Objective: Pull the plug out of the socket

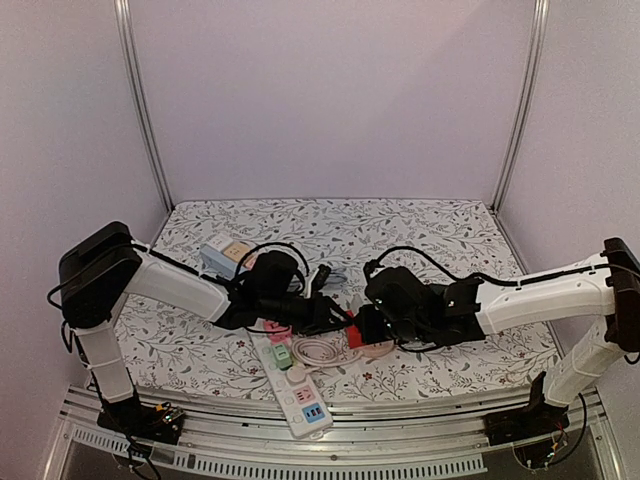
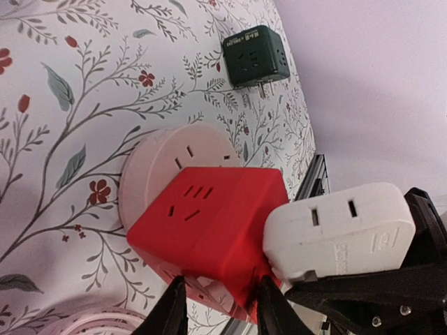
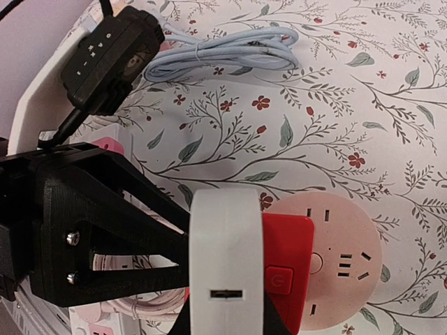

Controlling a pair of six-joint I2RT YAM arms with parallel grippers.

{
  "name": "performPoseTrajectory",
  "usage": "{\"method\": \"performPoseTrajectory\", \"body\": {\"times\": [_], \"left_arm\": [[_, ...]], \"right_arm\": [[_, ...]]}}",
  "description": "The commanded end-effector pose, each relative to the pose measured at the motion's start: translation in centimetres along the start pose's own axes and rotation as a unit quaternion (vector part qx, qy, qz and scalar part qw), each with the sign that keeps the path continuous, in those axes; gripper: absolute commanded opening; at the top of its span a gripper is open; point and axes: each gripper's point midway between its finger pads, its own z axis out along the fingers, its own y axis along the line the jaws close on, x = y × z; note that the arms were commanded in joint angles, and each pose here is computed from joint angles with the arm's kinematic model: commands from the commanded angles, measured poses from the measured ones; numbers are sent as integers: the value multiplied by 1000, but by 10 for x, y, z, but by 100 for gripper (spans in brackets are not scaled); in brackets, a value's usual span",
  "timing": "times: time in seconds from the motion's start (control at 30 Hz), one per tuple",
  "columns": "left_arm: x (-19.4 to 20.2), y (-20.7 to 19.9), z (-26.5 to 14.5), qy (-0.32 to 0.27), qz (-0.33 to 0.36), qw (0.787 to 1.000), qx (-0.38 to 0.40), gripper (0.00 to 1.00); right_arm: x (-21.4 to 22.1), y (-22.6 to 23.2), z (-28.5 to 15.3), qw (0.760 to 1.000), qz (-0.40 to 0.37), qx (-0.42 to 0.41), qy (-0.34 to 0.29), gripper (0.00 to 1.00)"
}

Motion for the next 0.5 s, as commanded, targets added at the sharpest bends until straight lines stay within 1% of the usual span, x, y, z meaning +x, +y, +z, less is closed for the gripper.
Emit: {"method": "performPoseTrajectory", "body": {"times": [0.0,0.13,0.33,0.47], "left_arm": [[20,75,2,24,-40,992,-119,33],[19,75,2,24,-40,992,-120,33],[21,79,1,26,-33,991,-127,33],[22,80,0,26,-30,991,-128,33]], "right_arm": [[-25,49,-33,994,-6,-95,-57,0],[-29,42,-36,995,3,-78,-67,0],[-40,21,-39,997,25,-10,-77,0],[-42,11,-37,996,50,7,-71,0]]}}
